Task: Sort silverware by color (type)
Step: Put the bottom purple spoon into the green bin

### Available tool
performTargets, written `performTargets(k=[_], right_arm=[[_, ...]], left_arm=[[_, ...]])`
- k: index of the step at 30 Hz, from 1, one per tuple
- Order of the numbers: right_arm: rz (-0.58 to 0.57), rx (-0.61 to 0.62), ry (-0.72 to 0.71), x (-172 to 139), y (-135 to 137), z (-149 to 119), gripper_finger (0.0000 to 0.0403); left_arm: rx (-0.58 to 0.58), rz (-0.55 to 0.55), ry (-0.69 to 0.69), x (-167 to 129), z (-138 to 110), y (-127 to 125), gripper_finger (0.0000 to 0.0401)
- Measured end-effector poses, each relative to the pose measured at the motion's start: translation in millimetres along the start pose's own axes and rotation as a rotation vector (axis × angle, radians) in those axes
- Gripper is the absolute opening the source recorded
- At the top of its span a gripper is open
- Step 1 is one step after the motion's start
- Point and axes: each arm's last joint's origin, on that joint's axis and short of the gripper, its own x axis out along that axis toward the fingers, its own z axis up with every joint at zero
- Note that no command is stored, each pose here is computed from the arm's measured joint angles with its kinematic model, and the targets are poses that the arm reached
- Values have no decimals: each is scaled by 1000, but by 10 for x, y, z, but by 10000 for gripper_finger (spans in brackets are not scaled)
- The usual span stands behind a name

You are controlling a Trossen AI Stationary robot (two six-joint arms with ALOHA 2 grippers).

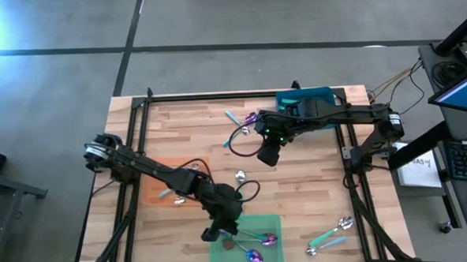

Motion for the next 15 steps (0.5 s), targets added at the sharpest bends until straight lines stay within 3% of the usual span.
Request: performTargets(k=[15], right_arm=[[3, -33, -8, 0, 3, 7, 130]], left_arm=[[198, -19, -132, -63, 237, -81, 90]])
